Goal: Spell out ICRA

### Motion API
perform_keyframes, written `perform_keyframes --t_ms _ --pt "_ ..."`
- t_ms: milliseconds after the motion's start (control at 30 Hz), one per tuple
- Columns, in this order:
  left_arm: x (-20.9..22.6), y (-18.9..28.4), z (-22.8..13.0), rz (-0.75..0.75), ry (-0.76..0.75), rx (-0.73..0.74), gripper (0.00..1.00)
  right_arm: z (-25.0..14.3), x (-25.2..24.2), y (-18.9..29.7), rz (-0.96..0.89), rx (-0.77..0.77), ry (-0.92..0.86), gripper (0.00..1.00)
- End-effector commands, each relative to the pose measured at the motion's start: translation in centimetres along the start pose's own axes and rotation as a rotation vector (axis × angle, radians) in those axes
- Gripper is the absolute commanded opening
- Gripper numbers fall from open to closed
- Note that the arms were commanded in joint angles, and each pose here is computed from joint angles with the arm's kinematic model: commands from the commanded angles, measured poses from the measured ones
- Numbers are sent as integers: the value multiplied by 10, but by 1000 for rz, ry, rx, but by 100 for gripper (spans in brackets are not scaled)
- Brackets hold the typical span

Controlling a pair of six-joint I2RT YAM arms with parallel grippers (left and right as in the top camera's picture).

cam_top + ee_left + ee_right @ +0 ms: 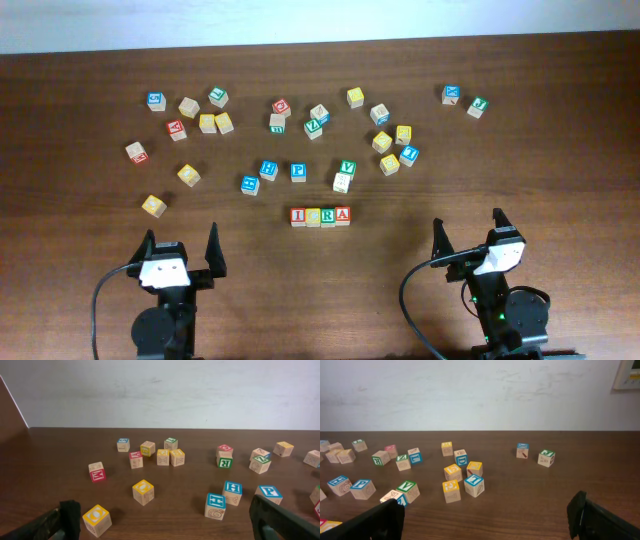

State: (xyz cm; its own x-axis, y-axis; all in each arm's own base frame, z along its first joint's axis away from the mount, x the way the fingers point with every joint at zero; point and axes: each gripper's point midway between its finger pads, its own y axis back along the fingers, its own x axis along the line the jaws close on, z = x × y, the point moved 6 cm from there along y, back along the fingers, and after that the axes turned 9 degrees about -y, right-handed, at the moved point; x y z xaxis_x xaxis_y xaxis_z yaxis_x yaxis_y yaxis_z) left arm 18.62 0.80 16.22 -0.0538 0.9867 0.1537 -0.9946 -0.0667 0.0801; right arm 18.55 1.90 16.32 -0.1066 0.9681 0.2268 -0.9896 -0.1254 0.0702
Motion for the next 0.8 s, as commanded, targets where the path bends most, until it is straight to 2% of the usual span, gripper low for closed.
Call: perform_keyframes --t_ms 0,767 --pt "-1 0 -1 -10 -22 -3 99 -1 -3 0 -16 -1 0 98" --pt "0 0 -1 2 1 -4 99 -1 -3 0 -16 -1 0 98"
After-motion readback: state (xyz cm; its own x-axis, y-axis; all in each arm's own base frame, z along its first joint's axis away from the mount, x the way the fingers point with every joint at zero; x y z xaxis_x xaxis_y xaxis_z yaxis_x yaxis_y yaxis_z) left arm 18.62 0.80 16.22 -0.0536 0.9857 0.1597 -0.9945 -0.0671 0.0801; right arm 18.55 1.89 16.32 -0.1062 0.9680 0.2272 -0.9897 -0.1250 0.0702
